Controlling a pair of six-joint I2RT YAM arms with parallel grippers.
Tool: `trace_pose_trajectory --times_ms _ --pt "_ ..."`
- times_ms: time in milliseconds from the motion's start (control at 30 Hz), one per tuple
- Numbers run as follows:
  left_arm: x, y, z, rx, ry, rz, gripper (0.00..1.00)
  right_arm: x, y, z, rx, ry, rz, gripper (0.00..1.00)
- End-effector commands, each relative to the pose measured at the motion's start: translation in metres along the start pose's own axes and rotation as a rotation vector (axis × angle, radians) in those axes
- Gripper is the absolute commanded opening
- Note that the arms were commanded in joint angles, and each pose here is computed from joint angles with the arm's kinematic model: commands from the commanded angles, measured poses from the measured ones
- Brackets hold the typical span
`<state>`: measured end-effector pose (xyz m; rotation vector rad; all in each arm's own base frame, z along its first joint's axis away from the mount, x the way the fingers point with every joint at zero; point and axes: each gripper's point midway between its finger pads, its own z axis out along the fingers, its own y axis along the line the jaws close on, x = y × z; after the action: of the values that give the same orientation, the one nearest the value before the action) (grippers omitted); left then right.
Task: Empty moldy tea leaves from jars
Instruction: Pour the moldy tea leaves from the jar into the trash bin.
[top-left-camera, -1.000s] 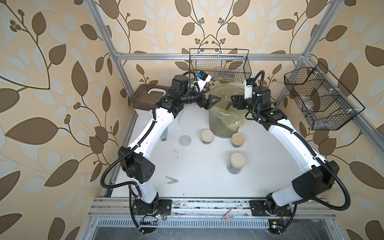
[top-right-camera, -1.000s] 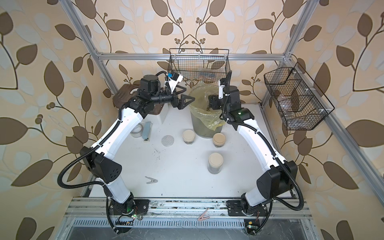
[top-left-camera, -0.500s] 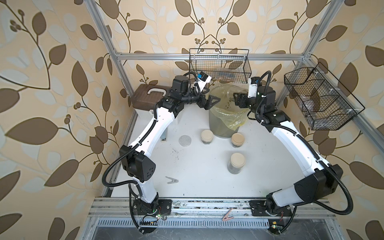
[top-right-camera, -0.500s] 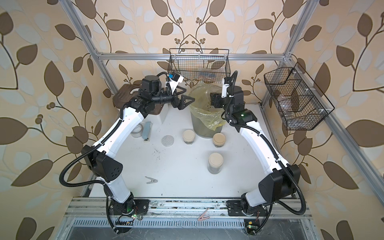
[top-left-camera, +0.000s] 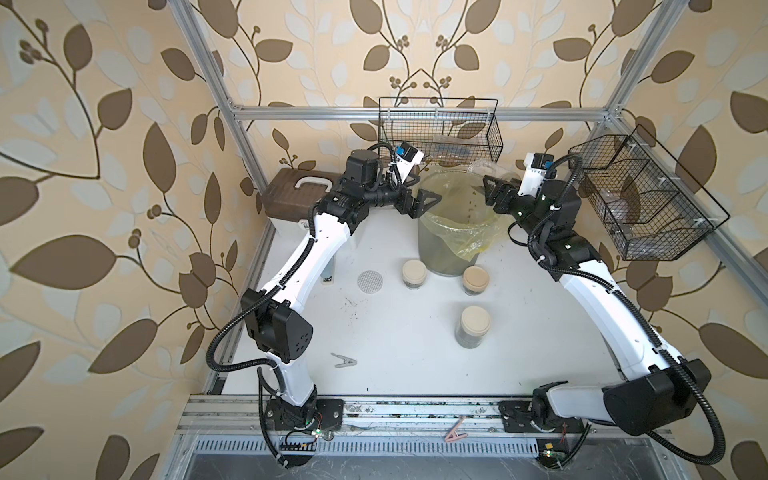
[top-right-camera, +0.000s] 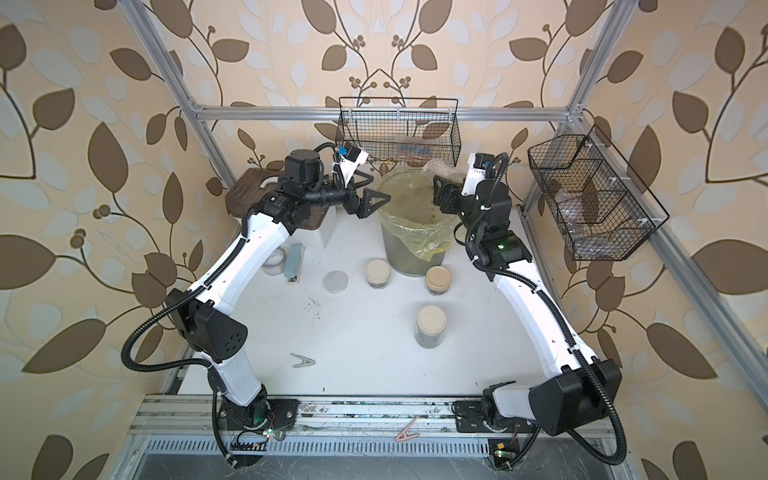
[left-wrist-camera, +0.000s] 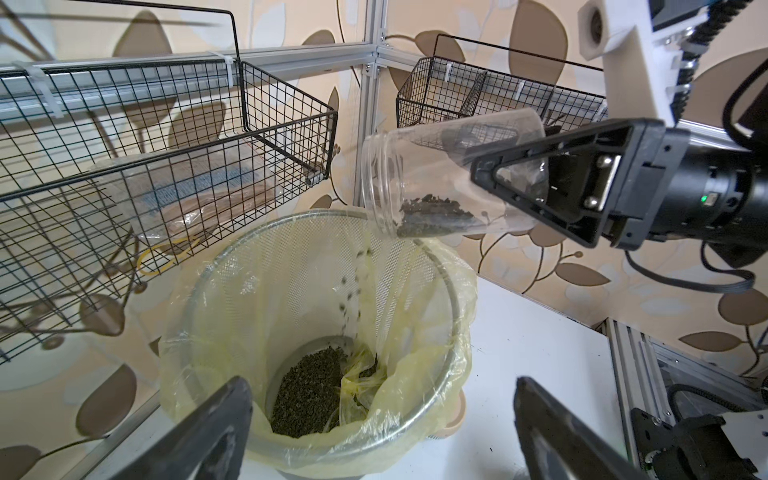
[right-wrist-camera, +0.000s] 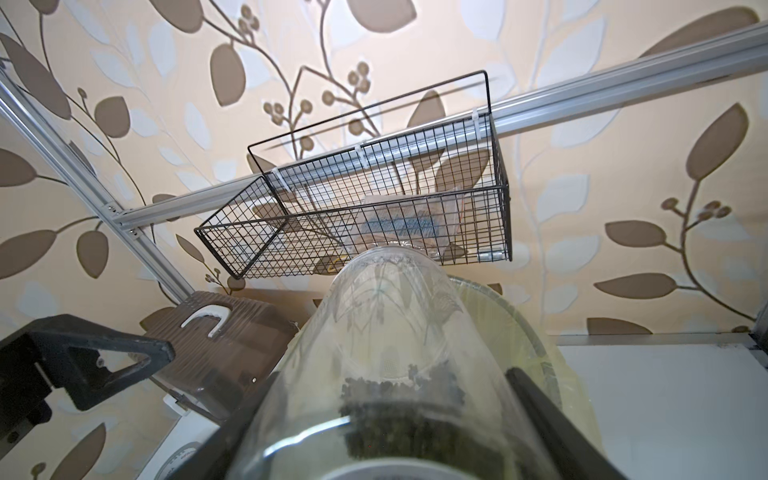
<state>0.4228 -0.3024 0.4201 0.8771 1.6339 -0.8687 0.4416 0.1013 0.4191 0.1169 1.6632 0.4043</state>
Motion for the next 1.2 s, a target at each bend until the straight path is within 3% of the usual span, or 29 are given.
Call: trace_pose_trajectory --times_ms 0,167,633,1167 --pt "-0.017 -0.011 -0.001 0.025 -0.035 0.046 0.99 0.017 0.000 0.013 -0.002 0.083 -0.009 0.45" --pt "-0.013 -0.014 -0.001 0.030 -0.022 0.053 0.99 0.031 0.002 0.023 0.022 0.149 -0.084 0.45" --pt "-0.013 -0.015 0.001 0.034 -0.019 0.067 0.99 0.034 0.005 0.027 0.061 0.178 -0.174 0.45" --pt "-0.014 -0.017 0.000 0.036 -0.021 0.074 0.99 -0.018 0.021 0.007 0.011 0.053 -0.089 0.45"
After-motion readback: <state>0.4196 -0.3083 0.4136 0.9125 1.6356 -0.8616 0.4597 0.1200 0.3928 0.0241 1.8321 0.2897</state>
